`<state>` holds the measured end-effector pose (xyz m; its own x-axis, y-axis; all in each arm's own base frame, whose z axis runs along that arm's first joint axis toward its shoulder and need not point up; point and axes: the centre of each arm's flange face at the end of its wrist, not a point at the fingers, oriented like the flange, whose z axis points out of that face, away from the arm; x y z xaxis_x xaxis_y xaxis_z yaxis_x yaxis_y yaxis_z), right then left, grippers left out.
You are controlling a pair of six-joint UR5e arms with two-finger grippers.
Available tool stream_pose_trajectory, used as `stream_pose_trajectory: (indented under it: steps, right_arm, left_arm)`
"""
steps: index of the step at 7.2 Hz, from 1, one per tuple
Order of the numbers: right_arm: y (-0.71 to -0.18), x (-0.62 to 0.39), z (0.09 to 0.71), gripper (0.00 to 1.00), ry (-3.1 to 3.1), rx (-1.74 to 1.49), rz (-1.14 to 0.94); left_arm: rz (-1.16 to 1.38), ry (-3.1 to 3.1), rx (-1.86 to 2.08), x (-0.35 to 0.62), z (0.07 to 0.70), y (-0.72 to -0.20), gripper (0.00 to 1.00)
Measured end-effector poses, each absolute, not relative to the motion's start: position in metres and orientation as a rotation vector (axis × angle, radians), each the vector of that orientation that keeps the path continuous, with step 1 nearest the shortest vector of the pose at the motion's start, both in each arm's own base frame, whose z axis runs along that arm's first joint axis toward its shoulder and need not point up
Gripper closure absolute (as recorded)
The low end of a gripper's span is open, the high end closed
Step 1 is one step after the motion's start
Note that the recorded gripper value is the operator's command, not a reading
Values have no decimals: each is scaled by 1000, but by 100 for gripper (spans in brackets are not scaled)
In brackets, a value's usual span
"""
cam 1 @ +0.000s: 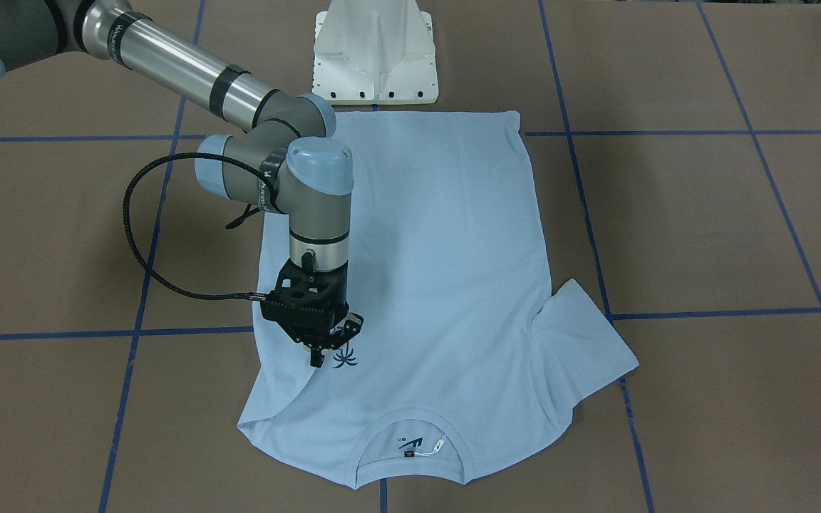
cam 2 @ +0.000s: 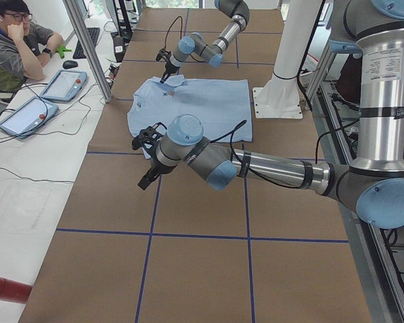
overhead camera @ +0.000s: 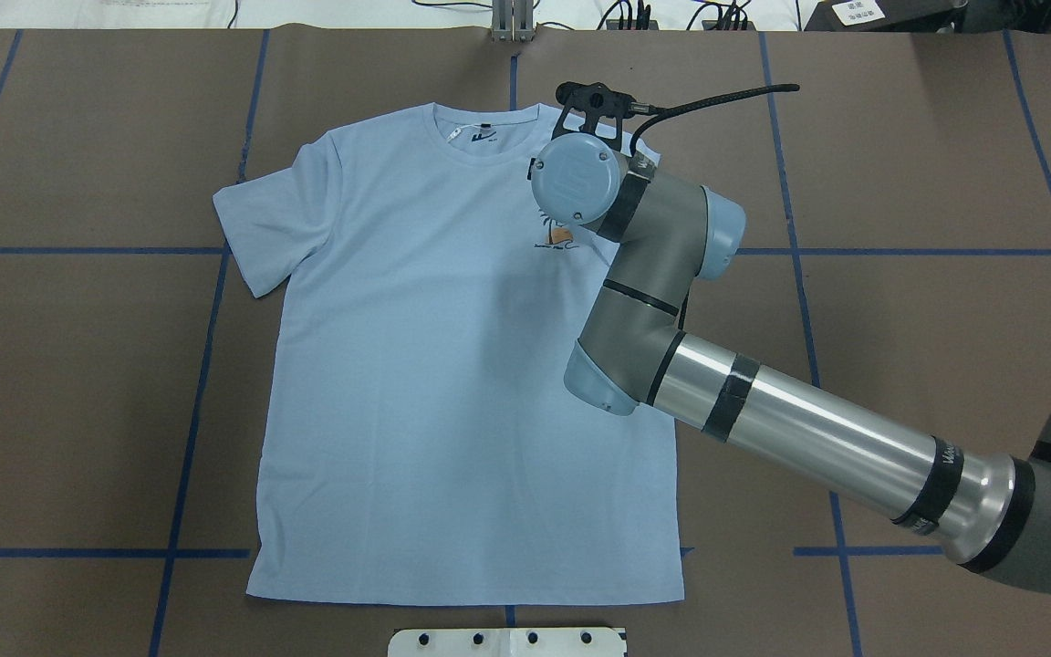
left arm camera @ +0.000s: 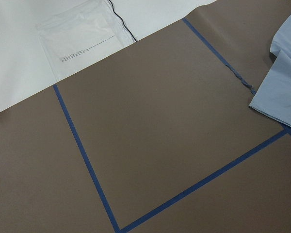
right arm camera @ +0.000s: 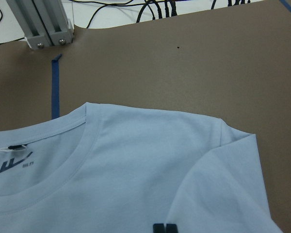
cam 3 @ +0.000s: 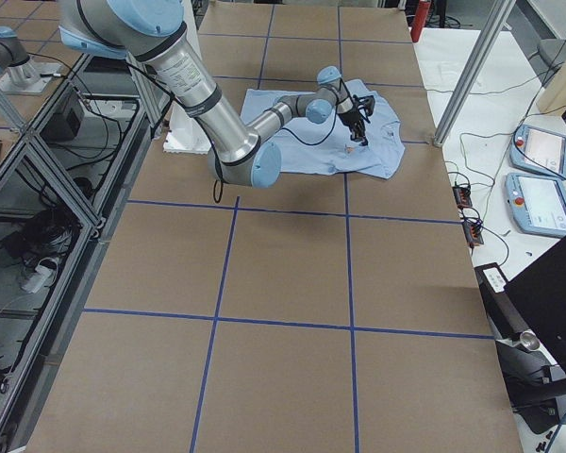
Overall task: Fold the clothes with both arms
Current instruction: 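Fold the grasped sleeve inward across the shirt body with the right gripper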
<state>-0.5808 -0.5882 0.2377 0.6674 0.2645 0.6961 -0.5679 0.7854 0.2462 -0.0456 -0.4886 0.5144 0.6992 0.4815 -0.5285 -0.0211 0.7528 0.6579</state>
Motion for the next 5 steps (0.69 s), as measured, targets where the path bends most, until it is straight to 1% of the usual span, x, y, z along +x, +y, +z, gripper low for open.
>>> stream_pose_trajectory:
  steps: [5]
  right_arm:
    - [-599, -596, 226, 100, -733, 405, 734]
  left_arm:
    - [304, 754, 668, -46, 516, -489, 0]
